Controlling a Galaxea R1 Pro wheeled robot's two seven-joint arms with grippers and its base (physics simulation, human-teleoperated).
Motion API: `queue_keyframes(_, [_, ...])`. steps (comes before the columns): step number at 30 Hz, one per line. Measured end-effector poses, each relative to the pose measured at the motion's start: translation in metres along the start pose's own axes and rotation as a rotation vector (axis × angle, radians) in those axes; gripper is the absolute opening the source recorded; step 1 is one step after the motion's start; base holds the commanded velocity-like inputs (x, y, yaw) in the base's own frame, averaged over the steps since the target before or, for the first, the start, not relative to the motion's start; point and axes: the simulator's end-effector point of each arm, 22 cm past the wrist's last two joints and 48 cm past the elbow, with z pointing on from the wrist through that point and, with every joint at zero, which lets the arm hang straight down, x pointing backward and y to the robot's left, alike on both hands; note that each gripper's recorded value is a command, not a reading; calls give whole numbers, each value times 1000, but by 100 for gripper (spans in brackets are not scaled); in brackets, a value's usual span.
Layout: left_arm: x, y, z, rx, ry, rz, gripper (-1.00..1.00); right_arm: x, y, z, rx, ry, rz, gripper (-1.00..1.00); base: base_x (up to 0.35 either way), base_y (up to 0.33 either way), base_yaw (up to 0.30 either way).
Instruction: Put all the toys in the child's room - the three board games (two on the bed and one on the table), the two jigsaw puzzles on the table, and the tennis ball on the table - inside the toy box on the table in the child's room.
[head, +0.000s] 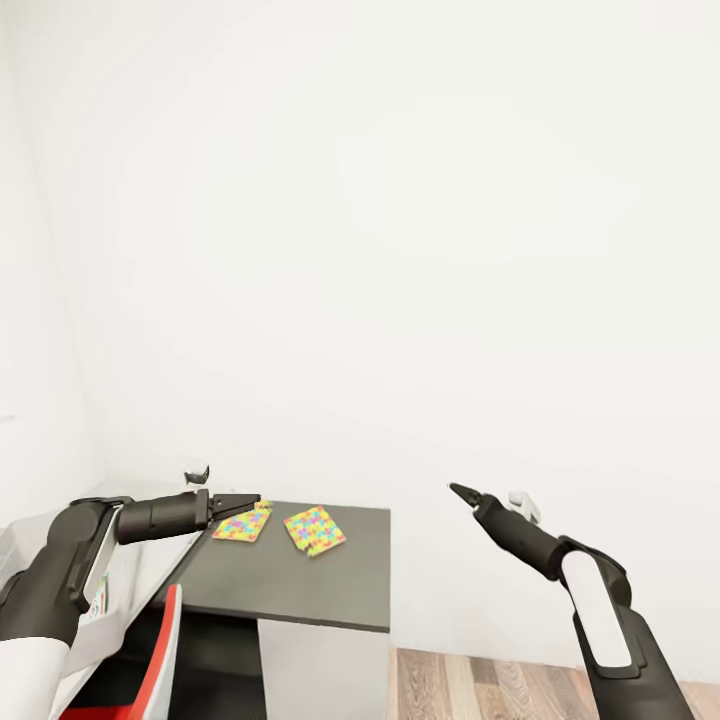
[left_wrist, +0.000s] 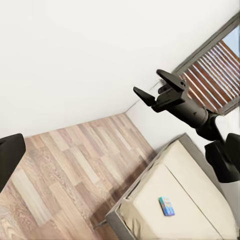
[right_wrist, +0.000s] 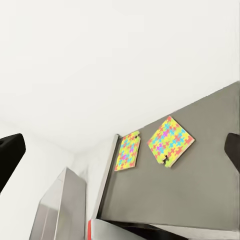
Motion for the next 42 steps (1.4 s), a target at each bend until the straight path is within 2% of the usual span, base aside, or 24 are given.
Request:
queue_keyframes(22, [-5,-13,-4,4,-10,27,100,-12,-9,-8,16,-45,29,100,-16,0,-200])
queue_keyframes(42, [-10,-25,-7,8,-17,51,100,-15,-10,-13,17,-52,43,100,0,0,-200])
